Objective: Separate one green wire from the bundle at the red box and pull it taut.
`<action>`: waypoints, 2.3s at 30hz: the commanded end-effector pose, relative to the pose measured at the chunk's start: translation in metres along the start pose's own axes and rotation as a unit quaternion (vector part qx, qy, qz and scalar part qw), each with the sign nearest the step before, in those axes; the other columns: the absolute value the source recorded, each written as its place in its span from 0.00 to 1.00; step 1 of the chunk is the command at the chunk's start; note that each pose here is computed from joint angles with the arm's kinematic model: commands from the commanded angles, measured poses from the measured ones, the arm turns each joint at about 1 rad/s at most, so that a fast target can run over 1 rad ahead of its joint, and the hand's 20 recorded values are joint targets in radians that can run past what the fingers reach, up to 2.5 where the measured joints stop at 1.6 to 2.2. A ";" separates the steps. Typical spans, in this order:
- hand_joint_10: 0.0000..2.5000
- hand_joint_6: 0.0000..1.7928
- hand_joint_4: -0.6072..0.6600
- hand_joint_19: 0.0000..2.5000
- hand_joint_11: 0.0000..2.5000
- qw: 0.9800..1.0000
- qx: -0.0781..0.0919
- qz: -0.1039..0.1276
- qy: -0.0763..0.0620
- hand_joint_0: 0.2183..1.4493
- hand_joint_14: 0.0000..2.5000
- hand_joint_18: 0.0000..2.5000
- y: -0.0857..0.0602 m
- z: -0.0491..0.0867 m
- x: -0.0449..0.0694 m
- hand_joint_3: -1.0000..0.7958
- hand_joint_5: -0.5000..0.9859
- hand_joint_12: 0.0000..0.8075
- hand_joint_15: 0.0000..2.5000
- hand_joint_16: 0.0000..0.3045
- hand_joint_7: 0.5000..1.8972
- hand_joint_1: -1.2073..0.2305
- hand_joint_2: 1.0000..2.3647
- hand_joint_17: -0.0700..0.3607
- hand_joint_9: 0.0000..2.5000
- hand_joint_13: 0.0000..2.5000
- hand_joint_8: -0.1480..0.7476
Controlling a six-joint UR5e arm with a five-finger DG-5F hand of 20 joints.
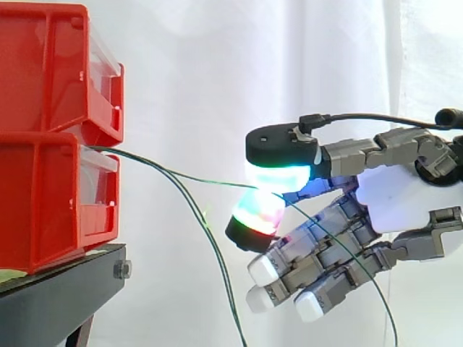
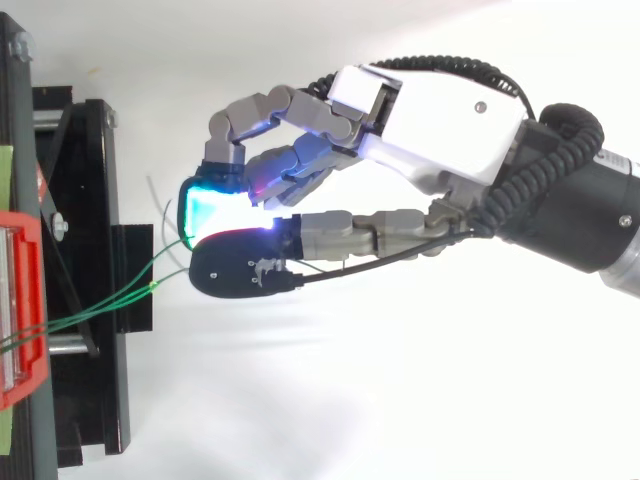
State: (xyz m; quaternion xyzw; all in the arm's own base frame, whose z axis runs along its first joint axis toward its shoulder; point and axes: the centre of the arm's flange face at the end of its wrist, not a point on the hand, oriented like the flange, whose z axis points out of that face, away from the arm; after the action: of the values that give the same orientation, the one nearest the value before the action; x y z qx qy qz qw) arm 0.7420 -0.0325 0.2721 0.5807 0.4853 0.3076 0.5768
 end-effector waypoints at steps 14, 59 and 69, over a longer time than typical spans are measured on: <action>0.00 0.49 0.42 0.12 0.18 0.996 -0.069 0.037 0.037 0.31 0.00 0.32 -0.014 -0.002 0.038 0.57 0.25 0.42 0.09 0.17 0.49 0.31 0.01 0.43 0.36 0.29 0.52; 0.00 0.49 0.42 0.12 0.19 0.996 -0.071 0.035 0.051 0.31 0.00 0.32 -0.016 -0.010 0.057 0.57 0.25 0.42 0.09 0.16 0.49 0.31 0.01 0.42 0.38 0.30 0.53; 0.00 0.49 0.42 0.12 0.19 0.995 -0.072 0.035 0.054 0.31 0.00 0.32 -0.015 -0.013 0.062 0.57 0.25 0.42 0.09 0.16 0.49 0.31 0.01 0.42 0.38 0.30 0.53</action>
State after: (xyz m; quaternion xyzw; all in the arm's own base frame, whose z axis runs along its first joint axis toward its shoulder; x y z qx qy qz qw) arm 0.7485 0.0252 0.2469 0.5375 0.4714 0.3917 0.5792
